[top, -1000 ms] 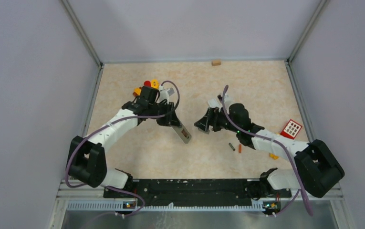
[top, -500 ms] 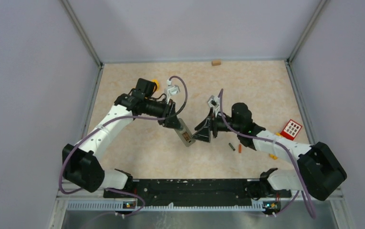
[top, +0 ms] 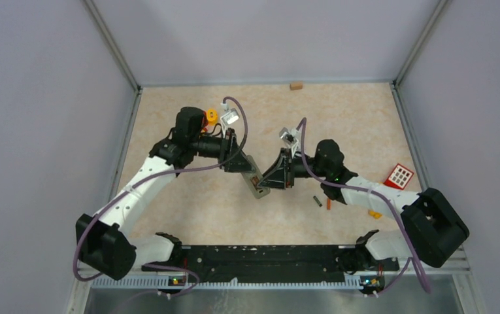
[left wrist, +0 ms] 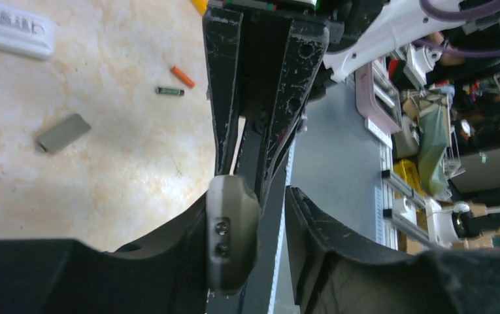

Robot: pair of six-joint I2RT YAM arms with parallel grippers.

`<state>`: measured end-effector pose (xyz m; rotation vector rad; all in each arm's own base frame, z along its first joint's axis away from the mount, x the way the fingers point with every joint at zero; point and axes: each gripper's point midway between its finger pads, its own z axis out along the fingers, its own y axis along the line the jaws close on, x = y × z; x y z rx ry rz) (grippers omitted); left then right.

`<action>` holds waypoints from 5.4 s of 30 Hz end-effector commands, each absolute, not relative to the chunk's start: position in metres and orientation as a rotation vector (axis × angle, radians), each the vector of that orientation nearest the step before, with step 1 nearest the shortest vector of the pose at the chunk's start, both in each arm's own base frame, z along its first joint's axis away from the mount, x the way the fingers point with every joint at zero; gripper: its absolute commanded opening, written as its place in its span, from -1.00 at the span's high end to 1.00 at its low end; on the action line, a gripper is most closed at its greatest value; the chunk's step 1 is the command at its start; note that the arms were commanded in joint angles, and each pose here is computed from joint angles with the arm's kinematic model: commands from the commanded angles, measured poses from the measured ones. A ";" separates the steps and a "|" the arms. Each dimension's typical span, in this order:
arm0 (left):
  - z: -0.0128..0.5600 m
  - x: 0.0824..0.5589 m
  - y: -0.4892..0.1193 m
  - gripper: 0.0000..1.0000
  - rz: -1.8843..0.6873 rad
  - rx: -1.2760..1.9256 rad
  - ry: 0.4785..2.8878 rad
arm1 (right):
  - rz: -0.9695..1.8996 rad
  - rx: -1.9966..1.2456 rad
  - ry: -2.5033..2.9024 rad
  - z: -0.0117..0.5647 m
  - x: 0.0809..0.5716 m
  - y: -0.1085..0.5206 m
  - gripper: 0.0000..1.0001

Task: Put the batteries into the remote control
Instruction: Adjust the remote control, then pick up the battery from the center of the board, then load the battery into the remote control.

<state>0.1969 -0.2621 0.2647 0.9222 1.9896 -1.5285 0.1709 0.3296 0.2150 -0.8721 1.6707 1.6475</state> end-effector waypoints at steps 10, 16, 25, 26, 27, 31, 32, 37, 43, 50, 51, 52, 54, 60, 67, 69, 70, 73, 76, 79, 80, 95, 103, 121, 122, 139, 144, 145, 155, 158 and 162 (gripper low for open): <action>0.336 0.226 -0.273 0.03 -1.632 0.459 1.645 | 1.659 -0.555 1.491 0.292 0.206 0.332 0.98; 0.343 0.227 -0.271 0.55 -1.648 0.434 1.610 | 1.693 -0.544 1.499 0.292 0.207 0.332 0.99; 0.308 0.260 -0.260 1.00 -1.409 0.339 1.746 | 1.468 -0.365 1.697 0.270 0.247 0.317 -0.38; 0.299 0.273 -0.252 1.00 -1.316 0.274 1.788 | 1.394 -0.316 1.739 0.264 0.255 0.308 -0.40; 0.287 0.285 -0.242 1.00 -1.228 0.196 1.840 | 1.311 -0.257 1.780 0.257 0.265 0.297 -0.41; 0.254 0.318 -0.205 1.00 -0.943 -0.017 1.915 | 0.856 -0.050 2.048 0.205 0.288 0.240 -0.27; 0.249 0.320 -0.201 1.00 -0.918 -0.032 1.920 | 0.739 -0.011 2.094 0.193 0.291 0.224 -0.19; 0.243 0.317 -0.205 1.00 -0.948 0.014 1.929 | 0.303 0.129 2.283 0.138 0.281 0.157 0.13; 0.242 0.313 -0.213 1.00 -0.999 0.063 1.927 | -0.013 0.429 2.433 0.090 0.254 0.096 0.17; 0.244 0.306 -0.222 1.00 -1.063 0.129 1.918 | -0.007 0.488 2.543 0.052 0.233 0.093 0.17; 0.245 0.305 -0.223 1.00 -1.071 0.137 1.916 | -0.005 0.490 2.559 0.048 0.230 0.094 0.18; 0.245 0.304 -0.224 1.00 -1.077 0.145 1.916 | -0.006 0.494 2.574 0.044 0.227 0.094 0.19; 0.245 0.304 -0.226 1.00 -1.087 0.155 1.915 | -0.009 0.503 2.594 0.039 0.222 0.093 0.23; 0.246 0.302 -0.229 1.00 -1.112 0.173 1.909 | -0.035 0.513 2.630 0.027 0.210 0.088 0.36; 0.250 0.303 -0.232 1.00 -1.135 0.178 1.897 | -0.027 0.524 2.669 0.016 0.199 0.088 0.52; 0.250 0.303 -0.233 1.00 -1.142 0.179 1.894 | -0.029 0.526 2.674 0.013 0.197 0.087 0.56; 0.250 0.303 -0.234 1.00 -1.147 0.180 1.894 | -0.026 0.527 2.678 0.012 0.196 0.088 0.58; 0.251 0.302 -0.235 1.00 -1.156 0.184 1.894 | -0.022 0.526 2.688 0.010 0.194 0.089 0.61; 0.250 0.302 -0.236 1.00 -1.166 0.188 1.893 | -0.032 0.536 2.681 0.009 0.194 0.087 0.82; 0.250 0.300 -0.240 1.00 -1.203 0.205 1.883 | -0.016 0.521 2.637 0.019 0.204 0.088 0.92; 0.251 0.297 -0.243 1.00 -1.227 0.220 1.874 | 0.011 0.513 2.608 0.027 0.209 0.090 0.93; 0.275 0.288 -0.267 1.00 -1.497 0.277 1.778 | 0.999 -0.246 1.697 0.264 0.246 0.216 1.00; 0.284 0.289 -0.283 1.00 -1.670 0.241 1.735 | 1.183 -0.498 1.484 0.314 0.218 0.247 1.00; 0.294 0.292 -0.342 1.00 -1.892 0.248 1.607 | 1.014 -0.359 1.987 0.301 0.228 0.240 1.00; 0.297 0.292 -0.344 1.00 -1.918 0.258 1.582 | 1.000 -0.351 2.017 0.299 0.228 0.239 1.00; 0.278 0.304 -0.375 1.00 -2.043 0.160 1.686 | 0.712 -0.340 2.327 0.259 0.239 0.233 0.94; 0.278 0.302 -0.378 1.00 -2.057 0.161 1.687 | 0.700 -0.340 2.331 0.256 0.241 0.234 0.87; 0.278 0.303 -0.378 1.00 -2.063 0.154 1.690 | 0.698 -0.336 2.333 0.254 0.242 0.234 0.86; 0.282 0.303 -0.379 1.00 -2.165 0.089 1.686 | 0.714 -0.334 2.331 0.251 0.245 0.239 0.65; 0.281 0.304 -0.380 1.00 -2.169 0.073 1.701 | 0.732 -0.323 2.318 0.252 0.246 0.242 0.65; 0.280 0.305 -0.380 1.00 -2.171 0.058 1.709 | 0.737 -0.316 2.335 0.247 0.247 0.244 0.64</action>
